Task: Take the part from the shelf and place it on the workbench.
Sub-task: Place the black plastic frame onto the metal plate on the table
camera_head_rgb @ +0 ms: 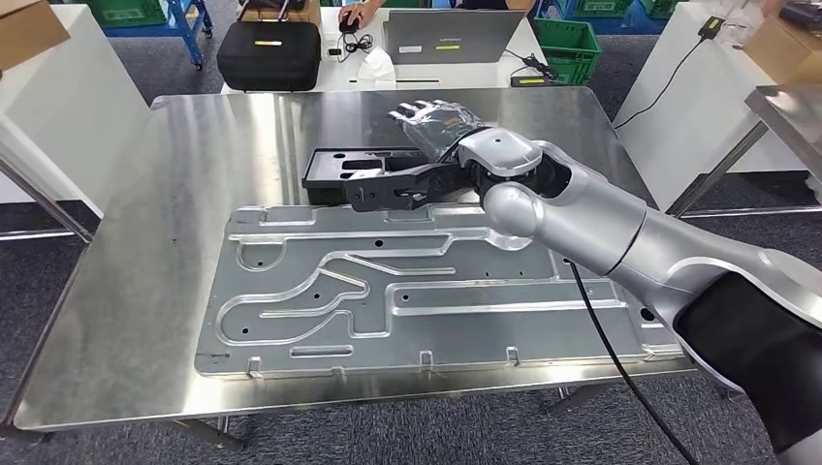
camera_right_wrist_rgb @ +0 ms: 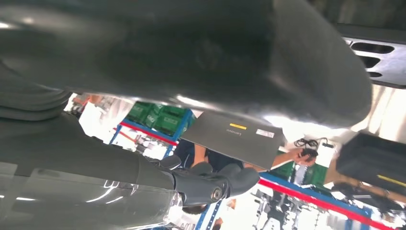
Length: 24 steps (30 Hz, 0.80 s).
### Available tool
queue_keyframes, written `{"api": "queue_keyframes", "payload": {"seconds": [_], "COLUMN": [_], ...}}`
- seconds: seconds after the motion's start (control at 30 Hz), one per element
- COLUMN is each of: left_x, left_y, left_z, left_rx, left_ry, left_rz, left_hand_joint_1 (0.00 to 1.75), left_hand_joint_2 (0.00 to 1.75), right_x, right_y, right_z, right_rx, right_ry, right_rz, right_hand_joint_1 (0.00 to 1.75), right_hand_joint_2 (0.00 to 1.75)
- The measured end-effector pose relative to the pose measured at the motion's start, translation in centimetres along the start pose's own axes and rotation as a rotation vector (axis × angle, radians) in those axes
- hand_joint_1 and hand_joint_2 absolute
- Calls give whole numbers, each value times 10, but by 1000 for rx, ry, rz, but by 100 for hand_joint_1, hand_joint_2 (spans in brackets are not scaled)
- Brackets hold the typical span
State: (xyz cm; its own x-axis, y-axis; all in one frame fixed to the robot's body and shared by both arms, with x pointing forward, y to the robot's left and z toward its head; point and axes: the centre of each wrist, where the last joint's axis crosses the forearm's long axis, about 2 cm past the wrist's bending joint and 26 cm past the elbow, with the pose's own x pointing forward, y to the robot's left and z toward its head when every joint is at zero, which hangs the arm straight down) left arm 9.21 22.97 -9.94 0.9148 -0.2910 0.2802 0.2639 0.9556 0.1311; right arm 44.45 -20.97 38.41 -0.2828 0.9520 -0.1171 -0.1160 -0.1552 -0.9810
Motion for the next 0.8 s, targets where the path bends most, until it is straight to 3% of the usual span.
{"api": "queue_keyframes", "payload": {"seconds": [0.8], "left_x": [3], "left_y": [8], "left_z": [-2], "left_rx": [12], "left_ry": [-5], "left_rz": [-4], "left_hand_joint_1": [0], "left_hand_joint_2": [0], "right_x": [-6], "right_y": [0], "right_z": [1], "right_rx": [-6], "right_ry": [16], "right_rz": [-10], "right_hand_joint_1": [0], "right_hand_joint_2": [0]}}
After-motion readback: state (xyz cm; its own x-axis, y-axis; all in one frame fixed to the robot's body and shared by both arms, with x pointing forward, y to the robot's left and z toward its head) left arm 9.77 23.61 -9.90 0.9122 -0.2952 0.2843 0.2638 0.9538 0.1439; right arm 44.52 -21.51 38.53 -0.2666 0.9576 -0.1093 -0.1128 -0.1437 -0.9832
